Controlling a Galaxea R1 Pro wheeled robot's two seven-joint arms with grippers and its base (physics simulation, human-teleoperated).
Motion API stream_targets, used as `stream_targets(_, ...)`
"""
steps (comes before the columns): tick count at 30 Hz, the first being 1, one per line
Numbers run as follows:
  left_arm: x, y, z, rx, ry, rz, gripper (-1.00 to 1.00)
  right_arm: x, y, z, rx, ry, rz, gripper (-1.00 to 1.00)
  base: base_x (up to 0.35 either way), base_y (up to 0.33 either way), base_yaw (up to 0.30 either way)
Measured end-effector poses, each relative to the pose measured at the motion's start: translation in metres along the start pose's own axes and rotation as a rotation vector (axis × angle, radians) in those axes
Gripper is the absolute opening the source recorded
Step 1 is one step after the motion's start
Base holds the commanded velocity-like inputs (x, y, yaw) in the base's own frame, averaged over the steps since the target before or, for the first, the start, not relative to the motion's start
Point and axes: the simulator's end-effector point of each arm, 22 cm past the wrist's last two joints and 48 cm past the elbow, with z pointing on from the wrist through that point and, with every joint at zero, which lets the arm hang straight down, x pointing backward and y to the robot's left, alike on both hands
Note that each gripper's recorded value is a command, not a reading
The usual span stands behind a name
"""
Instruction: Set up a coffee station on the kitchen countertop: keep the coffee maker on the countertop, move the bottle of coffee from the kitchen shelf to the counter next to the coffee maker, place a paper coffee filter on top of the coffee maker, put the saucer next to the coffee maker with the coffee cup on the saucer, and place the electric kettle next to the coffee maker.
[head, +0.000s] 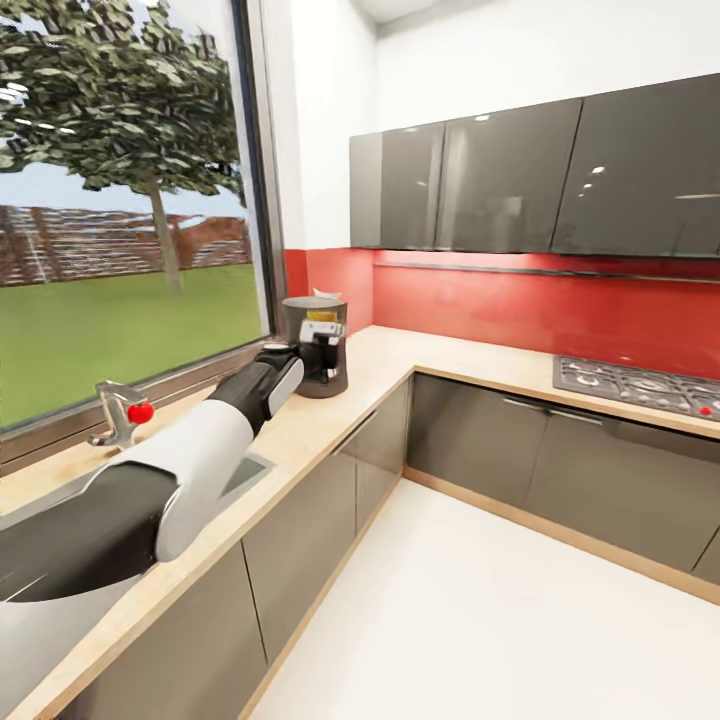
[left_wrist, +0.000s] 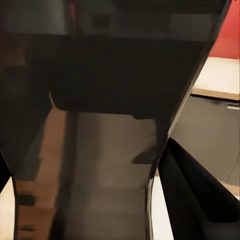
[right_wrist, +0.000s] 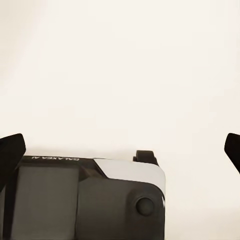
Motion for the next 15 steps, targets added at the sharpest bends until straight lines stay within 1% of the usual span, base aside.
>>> stream_targets(6, 0.027, 0.009, 0.008, -0.019, -0.013, -0.007, -1.0, 0.0, 0.0, 0.0, -0.001, 0.0, 0.0, 1.0, 0.001, 0.0, 0.01)
stream_targets(10, 0.03, 0.011, 0.008, -0.023, -0.032, -0.005, -1.0, 0.0, 0.0, 0.0, -0.001, 0.0, 0.0, 1.0, 0.011, 0.0, 0.001)
stream_targets(11, 0.03, 0.012, 0.009, -0.024, -0.036, -0.006, -1.0, 0.0, 0.0, 0.0, -0.001, 0.0, 0.0, 1.0, 0.176, 0.0, 0.0)
stream_targets(12, 0.04, 0.014, 0.009, -0.028, -0.022, -0.011, -1.0, 0.0, 0.0, 0.0, -0.001, -0.001, 0.0, 1.0, 0.234, 0.0, 0.022)
stream_targets(15, 0.051, 0.016, 0.01, -0.033, -0.003, -0.01, -1.0, 0.0, 0.0, 0.0, -0.001, -0.001, 0.0, 1.0, 0.275, 0.0, 0.087)
